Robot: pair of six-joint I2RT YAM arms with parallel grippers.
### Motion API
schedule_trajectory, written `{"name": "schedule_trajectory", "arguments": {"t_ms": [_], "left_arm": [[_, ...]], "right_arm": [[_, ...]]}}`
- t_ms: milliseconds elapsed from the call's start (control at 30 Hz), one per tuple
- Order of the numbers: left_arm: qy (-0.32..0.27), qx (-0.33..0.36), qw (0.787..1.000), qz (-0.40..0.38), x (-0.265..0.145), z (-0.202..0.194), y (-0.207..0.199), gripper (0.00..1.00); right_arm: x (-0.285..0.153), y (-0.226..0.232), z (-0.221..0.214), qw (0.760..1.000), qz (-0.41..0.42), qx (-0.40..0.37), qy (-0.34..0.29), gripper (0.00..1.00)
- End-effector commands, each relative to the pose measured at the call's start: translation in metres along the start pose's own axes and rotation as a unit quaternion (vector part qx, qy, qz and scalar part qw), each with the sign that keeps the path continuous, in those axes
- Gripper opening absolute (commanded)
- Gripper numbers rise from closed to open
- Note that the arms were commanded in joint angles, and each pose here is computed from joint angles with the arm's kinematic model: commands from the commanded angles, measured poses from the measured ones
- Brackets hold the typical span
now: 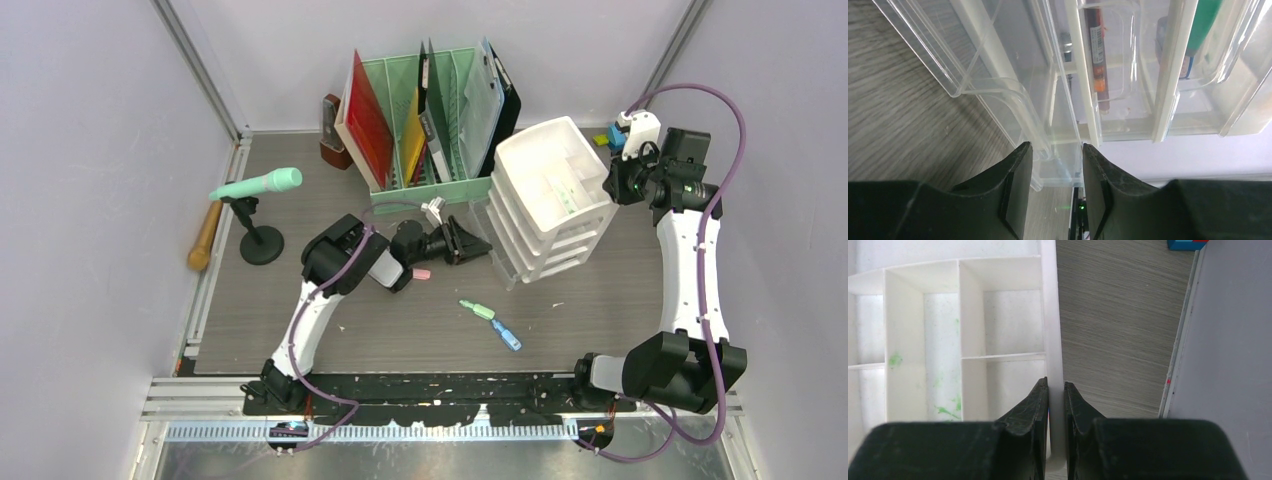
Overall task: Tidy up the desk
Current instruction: Open the drawer in the storage box.
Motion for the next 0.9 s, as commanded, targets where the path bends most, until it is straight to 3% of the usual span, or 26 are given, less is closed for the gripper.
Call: {"name": "schedule_trajectory", "arguments": {"t_ms": [0, 367, 533, 767, 867], "left_arm": [[0.038, 0.046, 0.998, -0.014, -0.013, -0.012, -0.018, 0.42], [0.049, 0.067, 0.997, -0.003, -0.032, -0.011, -0.020, 0.43], [0.065, 0.127, 0.990, -0.020, -0.026, -0.003, -0.036, 0.49], [0.120, 0.255, 0.959, 0.012, -0.027, 0.009, -0.050, 0.58], [0.145, 0.351, 0.925, 0.016, -0.028, 0.019, -0.059, 0.62]], "right_arm": [[-0.007, -0.040, 0.009, 0.994, -0.106, -0.015, -0.001, 0.00], [-0.007, -0.040, 0.010, 0.994, -0.105, -0.017, -0.002, 0.00], [-0.006, -0.037, 0.007, 0.995, -0.097, -0.017, 0.002, 0.01], [-0.002, -0.035, 0.000, 0.996, -0.088, -0.018, 0.013, 0.00], [0.000, -0.034, -0.001, 0.996, -0.083, -0.017, 0.014, 0.01]]}}
Point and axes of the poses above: each gripper's point midway between its finger pads, its own x axis out along the fingers, its own y axis along the line the jaws close on, z = x × y, the point moved 2 cm from there along -x, back along the fingers, and after that the axes turned 9 degrees about x, right-handed, at the moved point
